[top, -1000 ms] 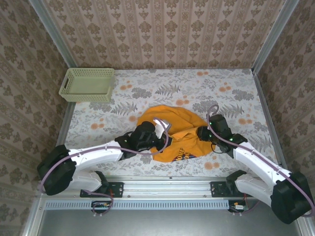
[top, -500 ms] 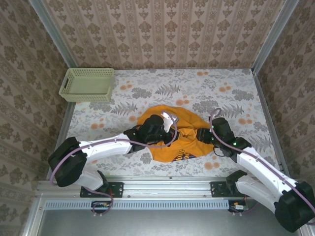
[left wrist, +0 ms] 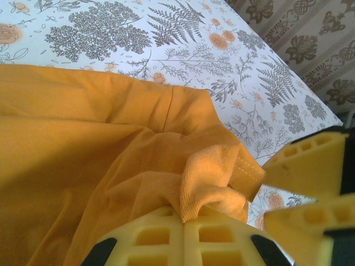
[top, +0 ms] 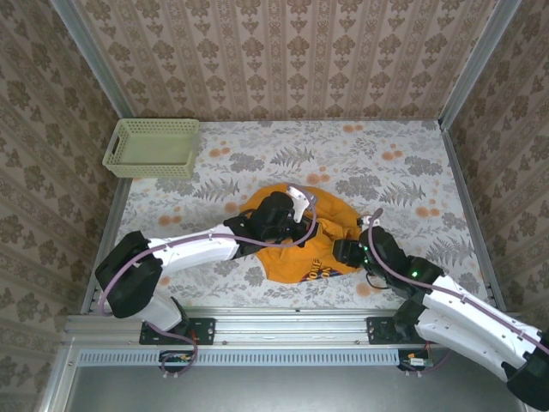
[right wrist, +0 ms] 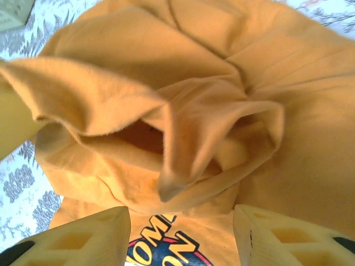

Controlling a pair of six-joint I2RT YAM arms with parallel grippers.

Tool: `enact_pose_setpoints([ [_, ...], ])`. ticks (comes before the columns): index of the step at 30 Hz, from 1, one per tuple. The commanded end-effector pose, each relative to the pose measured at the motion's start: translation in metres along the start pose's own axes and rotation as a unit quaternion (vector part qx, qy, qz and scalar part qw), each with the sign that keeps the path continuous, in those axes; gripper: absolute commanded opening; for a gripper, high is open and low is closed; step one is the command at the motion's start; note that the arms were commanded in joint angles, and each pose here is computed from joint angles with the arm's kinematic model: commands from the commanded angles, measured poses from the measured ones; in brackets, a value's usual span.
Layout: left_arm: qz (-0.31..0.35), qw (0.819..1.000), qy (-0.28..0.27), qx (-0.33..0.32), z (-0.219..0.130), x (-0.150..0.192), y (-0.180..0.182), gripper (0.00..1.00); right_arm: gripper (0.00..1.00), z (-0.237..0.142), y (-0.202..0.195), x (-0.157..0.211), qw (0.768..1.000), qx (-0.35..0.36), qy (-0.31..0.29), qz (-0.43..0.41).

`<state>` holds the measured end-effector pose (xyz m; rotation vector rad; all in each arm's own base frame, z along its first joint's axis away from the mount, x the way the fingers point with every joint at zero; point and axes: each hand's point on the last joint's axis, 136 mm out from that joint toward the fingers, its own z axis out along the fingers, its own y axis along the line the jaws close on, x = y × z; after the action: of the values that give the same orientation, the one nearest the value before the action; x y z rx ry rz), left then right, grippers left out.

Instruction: Fold the inside-out t-shirt

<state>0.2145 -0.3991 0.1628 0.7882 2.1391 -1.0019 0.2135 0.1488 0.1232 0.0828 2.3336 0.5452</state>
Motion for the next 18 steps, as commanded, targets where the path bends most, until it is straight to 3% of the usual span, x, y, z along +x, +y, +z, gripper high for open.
enact_pose_setpoints([
  [1, -0.006, 1.0, 0.0, 0.012, -0.001, -0.006, -0.007, 0.0, 0.57, 0.01, -0.005, -0.004, 0.999, 0.031, -0.015, 0.019],
  [5, -0.001, 1.0, 0.0, 0.02, -0.003, -0.004, -0.012, 0.0, 0.58, 0.015, -0.021, -0.019, 0.994, 0.101, -0.041, 0.024],
  [9, 0.005, 0.999, -0.001, 0.037, -0.006, -0.002, -0.02, 0.0, 0.52, 0.023, -0.024, -0.036, 0.989, 0.133, -0.054, 0.019],
  [14, 0.022, 0.998, 0.0, 0.057, -0.01, 0.001, -0.034, 0.0, 0.51, 0.027, -0.022, -0.054, 0.987, 0.148, -0.064, 0.014],
  [18, 0.026, 0.997, -0.002, 0.066, -0.011, 0.002, -0.04, 0.0, 0.56, 0.028, -0.025, -0.059, 0.987, 0.148, -0.063, 0.021],
])
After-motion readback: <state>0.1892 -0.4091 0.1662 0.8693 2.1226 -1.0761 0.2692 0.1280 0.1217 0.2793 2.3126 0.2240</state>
